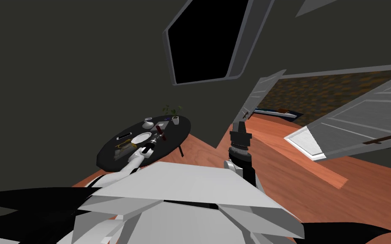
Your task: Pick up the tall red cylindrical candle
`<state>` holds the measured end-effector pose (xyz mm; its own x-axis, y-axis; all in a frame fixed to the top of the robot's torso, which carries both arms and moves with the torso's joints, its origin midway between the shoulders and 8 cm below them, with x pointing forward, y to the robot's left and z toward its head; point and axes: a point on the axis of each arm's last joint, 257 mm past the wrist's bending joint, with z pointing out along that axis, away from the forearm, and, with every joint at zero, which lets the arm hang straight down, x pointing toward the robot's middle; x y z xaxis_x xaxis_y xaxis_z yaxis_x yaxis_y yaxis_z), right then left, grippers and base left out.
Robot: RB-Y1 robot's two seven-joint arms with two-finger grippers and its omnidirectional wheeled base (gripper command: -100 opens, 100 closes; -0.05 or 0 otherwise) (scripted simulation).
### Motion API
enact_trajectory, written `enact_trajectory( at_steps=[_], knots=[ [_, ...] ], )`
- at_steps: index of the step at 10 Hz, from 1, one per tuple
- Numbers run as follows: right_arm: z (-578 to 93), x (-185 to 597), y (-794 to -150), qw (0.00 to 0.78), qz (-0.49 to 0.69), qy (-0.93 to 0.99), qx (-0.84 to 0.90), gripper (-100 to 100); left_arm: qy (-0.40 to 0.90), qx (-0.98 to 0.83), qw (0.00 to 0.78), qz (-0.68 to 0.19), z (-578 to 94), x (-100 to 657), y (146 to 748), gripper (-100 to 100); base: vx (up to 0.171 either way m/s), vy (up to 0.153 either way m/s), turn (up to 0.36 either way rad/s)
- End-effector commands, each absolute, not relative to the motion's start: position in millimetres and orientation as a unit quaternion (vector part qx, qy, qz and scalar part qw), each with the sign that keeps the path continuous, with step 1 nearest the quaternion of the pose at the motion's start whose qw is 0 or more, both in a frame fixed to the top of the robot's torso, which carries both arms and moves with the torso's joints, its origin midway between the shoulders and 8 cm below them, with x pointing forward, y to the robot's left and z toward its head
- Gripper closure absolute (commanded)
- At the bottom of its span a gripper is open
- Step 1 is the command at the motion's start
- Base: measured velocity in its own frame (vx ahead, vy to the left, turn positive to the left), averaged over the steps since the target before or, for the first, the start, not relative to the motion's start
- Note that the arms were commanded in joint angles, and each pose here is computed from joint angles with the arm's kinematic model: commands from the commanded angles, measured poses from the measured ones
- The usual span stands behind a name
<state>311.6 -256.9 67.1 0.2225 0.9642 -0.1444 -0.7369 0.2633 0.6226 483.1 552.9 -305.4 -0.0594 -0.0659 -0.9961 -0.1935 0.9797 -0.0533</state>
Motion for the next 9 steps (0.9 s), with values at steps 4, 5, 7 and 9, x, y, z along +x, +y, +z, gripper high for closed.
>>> enact_trajectory(
  at_steps=[4, 5, 7, 9],
  knots=[
    [67, 312, -257, 0.751, 0.566, 0.261, 0.218, 0, 0.732, -0.082, 0.675, 0.036, -311, 499, 526, -100, -0.022, 0.013, 0.024],
    [67, 312, -257, 0.751, 0.566, 0.261, 0.218, 0, 0.733, -0.071, 0.675, 0.034, -310, 510, 507, -100, 0.012, 0.150, 0.186],
    [67, 312, -257, 0.751, 0.566, 0.261, 0.218, 0, 0.738, -0.060, 0.671, 0.021, -320, 520, 468, -100, 0.017, 0.141, 0.141],
    [67, 312, -257, 0.751, 0.566, 0.261, 0.218, 0, 0.740, -0.064, 0.670, 0.012, -327, 521, 456, -100, 0.002, 0.062, 0.012]
  ],
)
